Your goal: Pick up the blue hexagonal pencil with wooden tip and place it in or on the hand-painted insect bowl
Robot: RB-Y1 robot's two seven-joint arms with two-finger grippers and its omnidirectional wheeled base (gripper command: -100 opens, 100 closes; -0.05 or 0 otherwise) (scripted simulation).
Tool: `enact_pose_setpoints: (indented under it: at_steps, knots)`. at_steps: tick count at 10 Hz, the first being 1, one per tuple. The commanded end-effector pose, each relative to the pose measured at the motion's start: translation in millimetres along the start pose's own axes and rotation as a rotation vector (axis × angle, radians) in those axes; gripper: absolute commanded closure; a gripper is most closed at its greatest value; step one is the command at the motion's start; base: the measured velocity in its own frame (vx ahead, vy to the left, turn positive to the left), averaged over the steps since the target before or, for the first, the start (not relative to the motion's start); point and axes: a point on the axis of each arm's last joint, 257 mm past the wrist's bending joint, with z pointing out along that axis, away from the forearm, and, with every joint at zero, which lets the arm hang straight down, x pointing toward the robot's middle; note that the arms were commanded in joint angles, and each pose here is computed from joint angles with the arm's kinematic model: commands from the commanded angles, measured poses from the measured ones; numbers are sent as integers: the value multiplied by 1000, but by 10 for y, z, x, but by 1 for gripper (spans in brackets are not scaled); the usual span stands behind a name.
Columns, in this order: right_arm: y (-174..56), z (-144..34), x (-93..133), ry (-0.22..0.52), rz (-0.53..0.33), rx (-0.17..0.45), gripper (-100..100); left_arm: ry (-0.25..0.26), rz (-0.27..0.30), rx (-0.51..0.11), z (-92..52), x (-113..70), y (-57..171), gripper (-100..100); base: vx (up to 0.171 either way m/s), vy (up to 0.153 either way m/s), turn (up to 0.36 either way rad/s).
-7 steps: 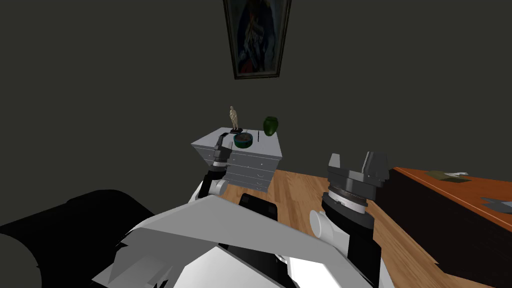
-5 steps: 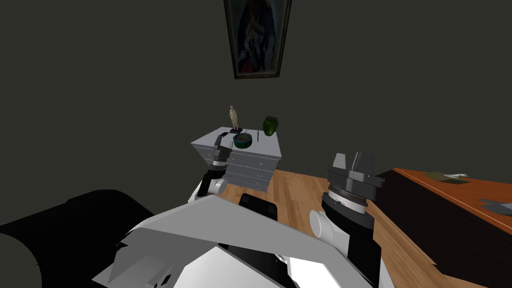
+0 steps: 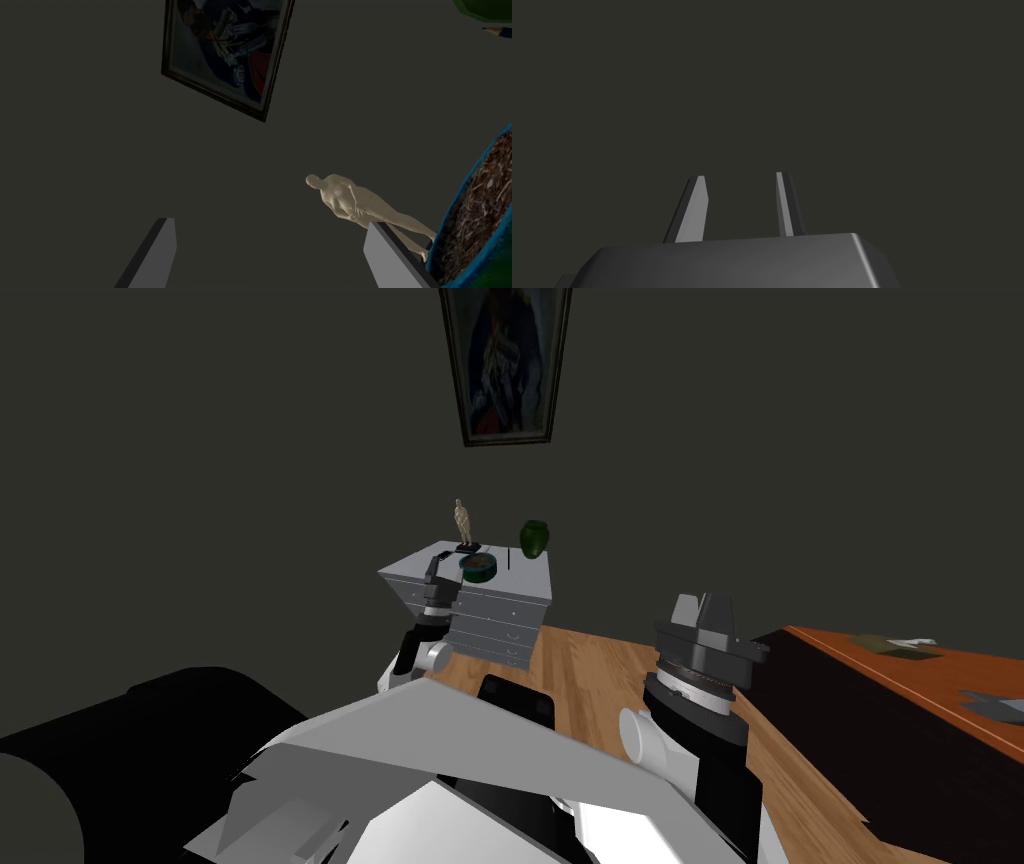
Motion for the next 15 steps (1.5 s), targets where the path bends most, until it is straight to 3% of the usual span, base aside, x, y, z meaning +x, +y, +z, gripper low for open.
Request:
enact_pose_setpoints:
  at_steps: [1,15]
  knots:
    - [0,0,0,0,0,0,0,-9,-28,6,43,-61,-1,-100,-7,-83,27]
    - [0,0,0,0,0,0,0,-106,-274,71,361,-567,-40,-100,1,-109,31]
